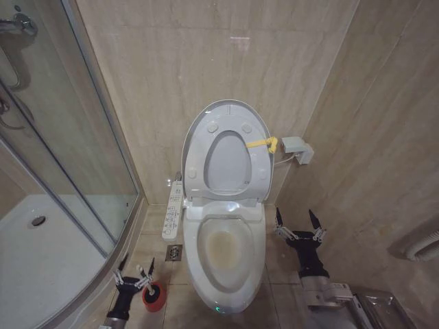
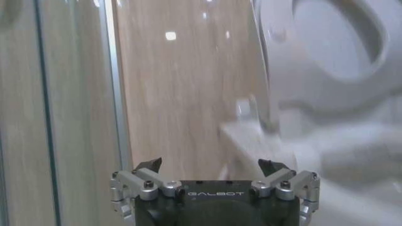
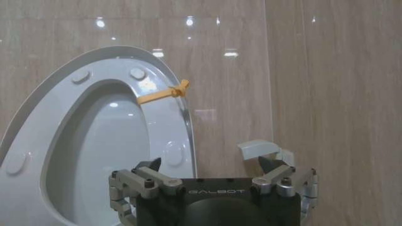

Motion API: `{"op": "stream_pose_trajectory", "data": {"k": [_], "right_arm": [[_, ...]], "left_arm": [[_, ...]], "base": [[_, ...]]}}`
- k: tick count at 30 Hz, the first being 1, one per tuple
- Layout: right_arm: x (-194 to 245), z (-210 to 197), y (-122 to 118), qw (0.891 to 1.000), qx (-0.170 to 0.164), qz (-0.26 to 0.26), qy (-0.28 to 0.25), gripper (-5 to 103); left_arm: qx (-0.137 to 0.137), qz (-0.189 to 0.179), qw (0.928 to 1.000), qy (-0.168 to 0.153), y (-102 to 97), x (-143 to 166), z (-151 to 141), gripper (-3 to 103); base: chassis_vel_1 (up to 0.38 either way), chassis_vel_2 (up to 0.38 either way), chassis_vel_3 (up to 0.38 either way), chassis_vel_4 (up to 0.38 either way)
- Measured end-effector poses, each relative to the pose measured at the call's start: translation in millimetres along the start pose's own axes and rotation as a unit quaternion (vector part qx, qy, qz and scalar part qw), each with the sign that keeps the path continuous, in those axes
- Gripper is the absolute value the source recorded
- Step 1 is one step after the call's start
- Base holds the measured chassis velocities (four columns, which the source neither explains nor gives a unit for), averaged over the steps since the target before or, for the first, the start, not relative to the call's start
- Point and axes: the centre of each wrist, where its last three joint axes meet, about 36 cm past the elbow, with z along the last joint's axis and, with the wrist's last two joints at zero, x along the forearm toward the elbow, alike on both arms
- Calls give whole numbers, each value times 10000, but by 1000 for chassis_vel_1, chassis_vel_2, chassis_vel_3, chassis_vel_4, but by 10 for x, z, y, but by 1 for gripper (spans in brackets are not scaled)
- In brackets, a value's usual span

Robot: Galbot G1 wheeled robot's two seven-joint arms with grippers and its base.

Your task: Open the toilet lid, clean the toilet bowl with a toilet brush, close the toilet lid, and flush.

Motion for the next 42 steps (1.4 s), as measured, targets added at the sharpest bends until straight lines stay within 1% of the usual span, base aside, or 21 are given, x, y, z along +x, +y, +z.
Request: {"op": "stream_pose_trajectory", "data": {"k": [1, 2, 3, 5, 6, 8, 9, 12, 13, 14, 16, 18, 19, 20, 22, 23, 24, 27, 33, 37, 42], "right_arm": [[0, 0, 0, 10000, 0, 0, 0, 100], [0, 0, 0, 10000, 0, 0, 0, 100], [0, 0, 0, 10000, 0, 0, 0, 100], [0, 0, 0, 10000, 0, 1, 0, 100], [0, 0, 0, 10000, 0, 1, 0, 100], [0, 0, 0, 10000, 0, 0, 0, 100], [0, 0, 0, 10000, 0, 0, 0, 100], [0, 0, 0, 10000, 1, 0, 0, 100], [0, 0, 0, 10000, 0, 0, -1, 100], [0, 0, 0, 10000, 0, 0, -1, 100], [0, 0, 0, 10000, 0, 1, 0, 100], [0, 0, 0, 10000, 0, 0, 0, 100], [0, 0, 0, 10000, 0, 1, 0, 100], [0, 0, 0, 10000, 0, 0, 0, 100], [0, 0, 0, 10000, 0, 1, 1, 100], [0, 0, 0, 10000, 0, 1, 1, 100], [0, 0, 0, 10000, 0, 0, 0, 100], [0, 0, 0, 10000, 0, 0, 0, 100], [0, 0, 0, 10000, 0, 0, 0, 100], [0, 0, 0, 10000, 0, 0, 0, 100], [0, 0, 0, 10000, 0, 0, 0, 100]], "left_arm": [[-14, -19, 10000, -83, 16, -34, -131, 96], [-14, -19, 10000, -83, 16, -34, -131, 96], [-33, -33, 9999, -133, 37, -46, -322, 100], [-92, -29, 9997, -213, 79, -53, -716, 100], [-92, -29, 9997, -213, 79, -53, -716, 100], [-133, -29, 9993, -350, 97, -61, -1122, 100], [-133, -29, 9993, -350, 97, -61, -1122, 100], [-145, -102, 9991, -387, 100, -67, -1664, 100], [-178, -102, 9991, -358, 110, -58, -1787, 100], [-178, -102, 9991, -358, 110, -58, -1787, 100], [-211, -62, 9990, -396, 103, -57, -2006, 100], [-127, -57, 9992, -388, 71, -57, -2099, 100], [59, -114, 9993, -341, 15, -58, -2195, 100], [383, -213, 9987, -250, -87, -58, -2285, 100], [853, -322, 9958, -127, -224, -46, -2363, 100], [853, -322, 9958, -127, -224, -46, -2363, 100], [980, -318, 9946, -90, -267, -27, -2357, 100], [969, -48, 9951, -201, -259, 29, -2246, 100], [1060, 55, 9941, -210, -290, 39, -2160, 100], [1120, -30, 9936, -140, -310, 36, -2180, 100], [1178, -322, 9925, -17, -265, -5, -2308, 100]], "base": [[0, 0, 0, 0], [0, 0, 0, 0], [0, 0, 0, 0], [0, 0, 0, 0], [0, 0, 0, 0], [0, 0, 0, 0], [0, 0, 0, 0], [0, 0, 0, 0], [0, 0, 0, 0], [0, 0, 0, 0], [0, 0, 0, 0], [0, 0, 0, 0], [0, 0, 0, 0], [0, 0, 0, 0], [0, 0, 0, 0], [0, 0, 0, 0], [0, 0, 0, 0], [0, 0, 0, 0], [0, 0, 0, 0], [0, 0, 0, 0], [0, 0, 0, 0]]}}
